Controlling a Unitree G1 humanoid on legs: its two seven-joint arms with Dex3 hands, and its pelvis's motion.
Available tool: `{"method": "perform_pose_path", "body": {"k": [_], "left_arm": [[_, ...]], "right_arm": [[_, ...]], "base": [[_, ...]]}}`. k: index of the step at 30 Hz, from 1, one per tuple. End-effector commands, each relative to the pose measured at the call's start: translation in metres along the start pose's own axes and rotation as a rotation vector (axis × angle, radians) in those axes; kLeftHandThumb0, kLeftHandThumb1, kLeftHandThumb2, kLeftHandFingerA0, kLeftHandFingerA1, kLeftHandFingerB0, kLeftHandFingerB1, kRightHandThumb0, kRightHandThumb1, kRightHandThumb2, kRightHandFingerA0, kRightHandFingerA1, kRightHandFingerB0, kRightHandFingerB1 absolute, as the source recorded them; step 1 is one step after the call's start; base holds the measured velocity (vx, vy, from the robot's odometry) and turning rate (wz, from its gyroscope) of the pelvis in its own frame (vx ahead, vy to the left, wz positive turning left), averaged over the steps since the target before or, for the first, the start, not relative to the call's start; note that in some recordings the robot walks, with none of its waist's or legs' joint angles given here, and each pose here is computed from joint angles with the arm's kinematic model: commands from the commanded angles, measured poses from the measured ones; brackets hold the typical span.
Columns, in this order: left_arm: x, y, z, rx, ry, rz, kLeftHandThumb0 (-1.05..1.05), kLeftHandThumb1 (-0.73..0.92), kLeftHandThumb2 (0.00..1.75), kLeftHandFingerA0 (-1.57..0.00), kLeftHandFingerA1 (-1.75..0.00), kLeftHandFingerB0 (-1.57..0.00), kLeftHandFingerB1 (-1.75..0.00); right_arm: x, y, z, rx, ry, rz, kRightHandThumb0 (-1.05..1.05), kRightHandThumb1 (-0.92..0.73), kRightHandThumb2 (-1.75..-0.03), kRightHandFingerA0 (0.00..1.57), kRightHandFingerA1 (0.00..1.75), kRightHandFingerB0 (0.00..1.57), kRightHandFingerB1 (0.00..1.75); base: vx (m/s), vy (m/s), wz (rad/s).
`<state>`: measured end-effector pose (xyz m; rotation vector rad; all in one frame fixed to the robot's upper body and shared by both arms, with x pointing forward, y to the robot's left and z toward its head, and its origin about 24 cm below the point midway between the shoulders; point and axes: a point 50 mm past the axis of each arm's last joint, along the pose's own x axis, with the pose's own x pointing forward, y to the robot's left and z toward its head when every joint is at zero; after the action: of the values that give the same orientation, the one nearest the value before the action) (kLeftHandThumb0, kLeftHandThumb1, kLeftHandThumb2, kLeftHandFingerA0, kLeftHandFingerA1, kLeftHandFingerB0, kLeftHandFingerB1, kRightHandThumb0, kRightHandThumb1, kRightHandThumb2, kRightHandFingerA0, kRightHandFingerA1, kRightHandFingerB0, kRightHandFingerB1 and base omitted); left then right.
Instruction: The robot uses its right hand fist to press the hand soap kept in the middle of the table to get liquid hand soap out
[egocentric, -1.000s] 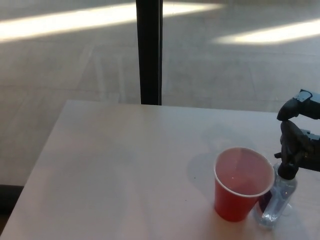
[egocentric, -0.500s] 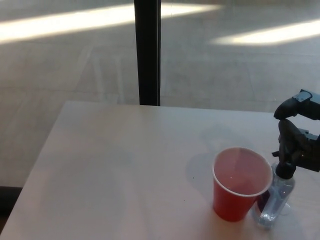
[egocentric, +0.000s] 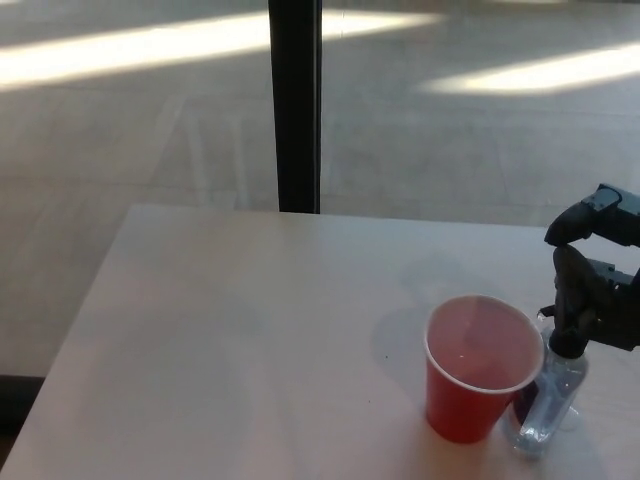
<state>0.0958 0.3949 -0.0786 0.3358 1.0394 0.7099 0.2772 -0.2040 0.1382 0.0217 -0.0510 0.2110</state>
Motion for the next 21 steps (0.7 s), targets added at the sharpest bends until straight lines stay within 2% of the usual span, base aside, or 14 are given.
{"method": "perform_pose_path", "body": {"k": [1,2,3,4,8,9,11,12,15,17,21], "left_arm": [[0.001,0.006,0.001,0.001,0.002,0.023,-0.25,0.51,0.95,-0.71,-0.88,-0.48,-0.75],[0.001,0.006,0.0,-0.002,0.008,0.025,-0.25,0.52,0.93,-0.68,-0.87,-0.45,-0.74],[0.001,0.006,0.001,-0.002,0.007,0.026,-0.25,0.51,0.94,-0.7,-0.89,-0.53,-0.8],[0.001,0.006,0.001,-0.002,0.007,0.026,-0.25,0.51,0.94,-0.72,-0.89,-0.54,-0.78],[0.001,0.006,0.001,-0.002,0.002,0.026,-0.25,0.52,0.93,-0.72,-0.89,-0.5,-0.76],[0.001,0.006,0.001,-0.007,0.001,0.025,-0.25,0.47,1.01,-0.72,-0.87,-0.49,-0.75],[0.001,0.006,0.002,-0.012,-0.001,0.024,-0.26,0.51,0.95,-0.69,-0.88,-0.48,-0.75],[0.001,0.007,0.003,-0.014,-0.002,0.026,-0.26,0.48,1.0,-0.73,-0.88,-0.49,-0.76],[0.001,0.007,0.003,-0.007,0.0,0.029,-0.27,0.49,1.0,-0.76,-0.89,-0.51,-0.76],[0.001,0.007,0.004,-0.001,-0.002,0.026,-0.26,0.52,0.95,-0.7,-0.87,-0.52,-0.77],[0.001,0.006,0.005,-0.004,-0.005,0.028,-0.26,0.52,0.94,-0.71,-0.88,-0.49,-0.77]], "right_arm": [[-0.016,0.0,-0.05,-0.001,0.245,0.011,-0.17,-0.55,-1.26,0.98,1.75,0.77,1.58],[-0.017,0.001,-0.052,-0.006,0.249,0.012,-0.17,-0.54,-1.27,0.98,1.75,0.77,1.56],[-0.018,0.002,-0.052,-0.009,0.256,0.011,-0.17,-0.55,-1.25,0.98,1.75,0.78,1.56],[-0.018,0.002,-0.053,-0.014,0.261,0.011,-0.18,-0.54,-1.27,0.98,1.75,0.78,1.55],[-0.021,0.003,-0.057,-0.033,0.276,0.017,-0.18,-0.55,-1.24,0.98,1.75,0.77,1.5],[-0.022,0.003,-0.058,-0.031,0.278,0.017,-0.18,-0.55,-1.24,0.98,1.75,0.77,1.51],[-0.022,0.003,-0.058,-0.029,0.277,0.016,-0.18,-0.55,-1.26,0.99,1.75,0.78,1.5],[-0.022,0.002,-0.059,-0.026,0.276,0.016,-0.18,-0.53,-1.27,1.02,1.75,0.79,1.51],[-0.021,0.002,-0.06,-0.03,0.28,0.012,-0.17,-0.52,-1.27,1.03,1.75,0.8,1.49],[-0.02,0.001,-0.061,-0.042,0.279,0.009,-0.19,-0.52,-1.28,1.03,1.75,0.8,1.51],[-0.02,0.001,-0.062,-0.042,0.283,0.003,-0.19,-0.51,-1.29,1.02,1.75,0.8,1.53]], "base": [[0.0,0.0,0.0],[0.0,0.0,0.0],[0.0,0.0,0.0],[0.0,0.0,0.0],[0.0,0.0,0.0],[0.0,0.0,0.0],[0.0,0.0,0.0],[0.0,0.0,0.0],[0.0,0.0,0.0],[0.0,0.0,0.0],[0.0,0.0,0.0]]}}
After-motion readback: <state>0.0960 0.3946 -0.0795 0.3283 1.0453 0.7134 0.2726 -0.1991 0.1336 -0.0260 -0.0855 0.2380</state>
